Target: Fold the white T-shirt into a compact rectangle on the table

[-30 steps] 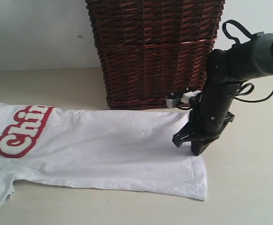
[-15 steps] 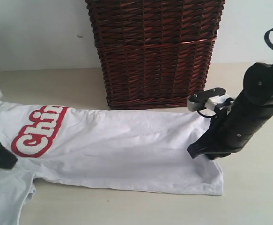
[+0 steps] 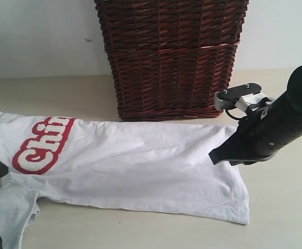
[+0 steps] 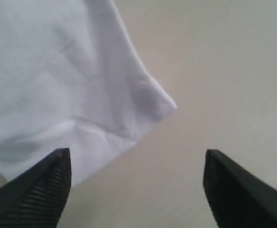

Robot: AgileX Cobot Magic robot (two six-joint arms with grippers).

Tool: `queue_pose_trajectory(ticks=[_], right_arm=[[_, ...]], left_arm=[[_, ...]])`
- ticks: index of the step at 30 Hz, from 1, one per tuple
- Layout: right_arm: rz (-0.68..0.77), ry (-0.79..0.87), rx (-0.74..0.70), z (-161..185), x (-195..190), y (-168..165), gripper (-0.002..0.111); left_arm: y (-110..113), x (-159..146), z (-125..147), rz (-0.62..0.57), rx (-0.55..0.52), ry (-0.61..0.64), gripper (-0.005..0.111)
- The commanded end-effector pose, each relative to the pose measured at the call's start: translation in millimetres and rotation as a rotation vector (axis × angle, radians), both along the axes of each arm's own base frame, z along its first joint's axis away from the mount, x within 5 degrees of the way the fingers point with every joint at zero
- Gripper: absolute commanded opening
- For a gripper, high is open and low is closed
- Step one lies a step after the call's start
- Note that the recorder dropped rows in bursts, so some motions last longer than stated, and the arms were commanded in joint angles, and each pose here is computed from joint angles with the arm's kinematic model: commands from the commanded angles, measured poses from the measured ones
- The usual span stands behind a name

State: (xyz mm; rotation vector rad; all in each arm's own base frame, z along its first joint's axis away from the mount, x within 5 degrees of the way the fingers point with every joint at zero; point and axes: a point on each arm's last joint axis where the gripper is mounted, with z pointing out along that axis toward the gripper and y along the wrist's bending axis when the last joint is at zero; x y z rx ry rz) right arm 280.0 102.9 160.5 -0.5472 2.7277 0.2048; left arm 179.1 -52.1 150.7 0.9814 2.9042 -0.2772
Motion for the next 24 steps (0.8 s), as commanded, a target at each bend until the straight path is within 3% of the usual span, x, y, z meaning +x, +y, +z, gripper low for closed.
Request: queue_pose_trajectory(ticks=[1, 5, 9, 13, 15, 17, 19, 24], right_arm=[[0.004, -0.022, 0.006, 2.5, -0.1, 0.6, 0.0], [0.004, -0.024, 0.007, 2.5, 0.1, 0.6, 0.0], [0.02, -0.03, 0.001, 2.6, 0.3, 0.6, 0.0], [0.021, -0.039, 0.002, 2.9, 1.1, 0.7, 0.0], [0.027, -0.041, 0.0, 2.9, 1.1, 0.7, 0.0], [0.027, -0.041, 0.0, 2.9, 1.1, 0.7, 0.0], [0.036, -0.043, -0.003, 2.9, 1.1, 0.7, 0.0], [0.04, -0.043, -0.001, 3.0, 1.0, 1.0, 0.0]], left_arm=[[1.4, 14.8, -9.2, -0.066, 0.04, -0.166, 0.074], [1.6, 26.6, -20.2, -0.098, 0.062, -0.234, 0.074], [1.7, 25.4, -45.3, -0.181, 0.083, -0.122, 0.074], [1.2, 28.9, -59.5, -0.184, 0.091, -0.065, 0.071], [0.7, 31.4, -61.4, -0.184, 0.092, -0.063, 0.057], [0.1, 30.8, -61.5, -0.176, 0.085, -0.049, 0.033], [-0.1, 28.1, -60.6, -0.191, 0.082, -0.005, -0.001], [-4.8, 27.3, -43.9, -0.293, 0.039, 0.195, 0.0]])
